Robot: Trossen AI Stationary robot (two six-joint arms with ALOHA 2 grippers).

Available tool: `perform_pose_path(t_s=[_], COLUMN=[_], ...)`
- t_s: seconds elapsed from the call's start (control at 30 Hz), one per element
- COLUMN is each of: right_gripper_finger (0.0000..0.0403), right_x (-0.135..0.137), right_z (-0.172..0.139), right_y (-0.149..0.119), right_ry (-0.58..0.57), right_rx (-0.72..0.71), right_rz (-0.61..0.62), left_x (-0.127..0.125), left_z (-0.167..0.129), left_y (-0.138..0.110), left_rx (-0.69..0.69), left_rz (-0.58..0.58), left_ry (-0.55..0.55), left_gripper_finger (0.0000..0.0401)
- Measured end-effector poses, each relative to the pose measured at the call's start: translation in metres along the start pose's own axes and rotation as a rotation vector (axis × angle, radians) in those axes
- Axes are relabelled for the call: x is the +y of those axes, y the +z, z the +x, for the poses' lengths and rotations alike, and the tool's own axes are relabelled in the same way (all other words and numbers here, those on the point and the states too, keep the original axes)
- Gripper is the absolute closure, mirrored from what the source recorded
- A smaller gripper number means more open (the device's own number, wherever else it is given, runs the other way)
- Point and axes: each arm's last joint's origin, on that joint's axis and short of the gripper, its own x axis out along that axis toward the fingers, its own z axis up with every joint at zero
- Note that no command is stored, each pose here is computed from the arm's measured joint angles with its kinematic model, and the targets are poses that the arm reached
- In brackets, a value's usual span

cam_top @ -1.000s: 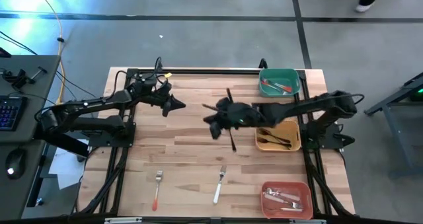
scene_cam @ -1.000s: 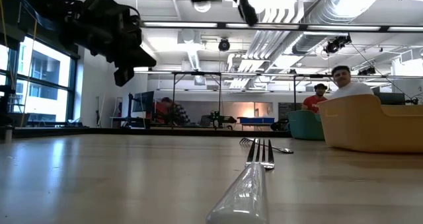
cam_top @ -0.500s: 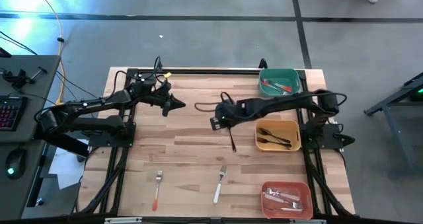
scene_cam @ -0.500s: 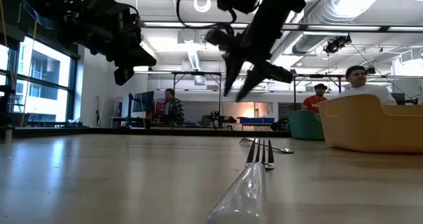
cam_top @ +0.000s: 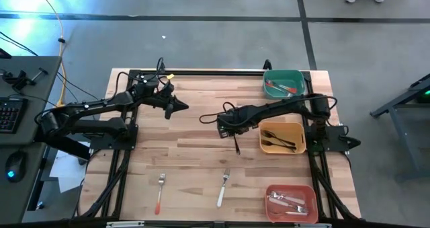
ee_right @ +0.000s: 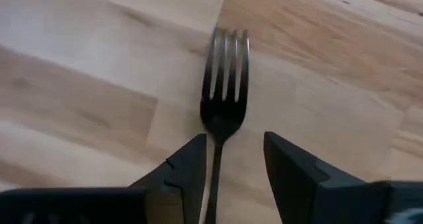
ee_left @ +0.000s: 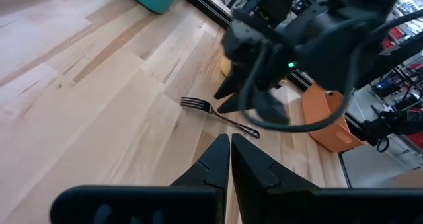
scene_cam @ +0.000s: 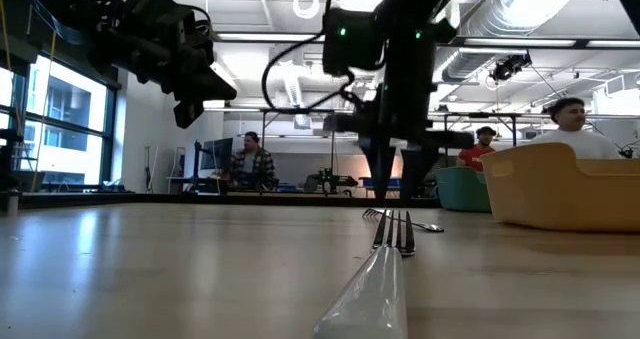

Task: Sort silverware by color (type)
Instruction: Put the black fork into the yellow bin

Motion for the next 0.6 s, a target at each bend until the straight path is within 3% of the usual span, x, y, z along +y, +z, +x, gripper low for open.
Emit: perform_pose_path(t_s=[0.33, 0.43, 0.6], right_gripper_finger=[0.0277, 0.0306, 0.0387], right_x=[0.002, 0.001, 0.001], right_z=[0.027, 0.027, 0.028], right_y=[0.013, 0.014, 0.014], right_ry=[0.005, 0.001, 0.002], right_rx=[0.021, 0.028, 0.034], right_rz=[0.029, 0.013, -0.02], left_x=[0.0, 0.0, 0.0], left_z=[0.0, 0.0, 0.0], left_y=[0.0, 0.0, 0.0], left_rx=[0.001, 0.001, 0.001], left_rz=[0.004, 0.005, 0.016], left_ry=[0.0, 0.0, 0.0], left_gripper_finger=[0.0392, 0.0392, 0.0392])
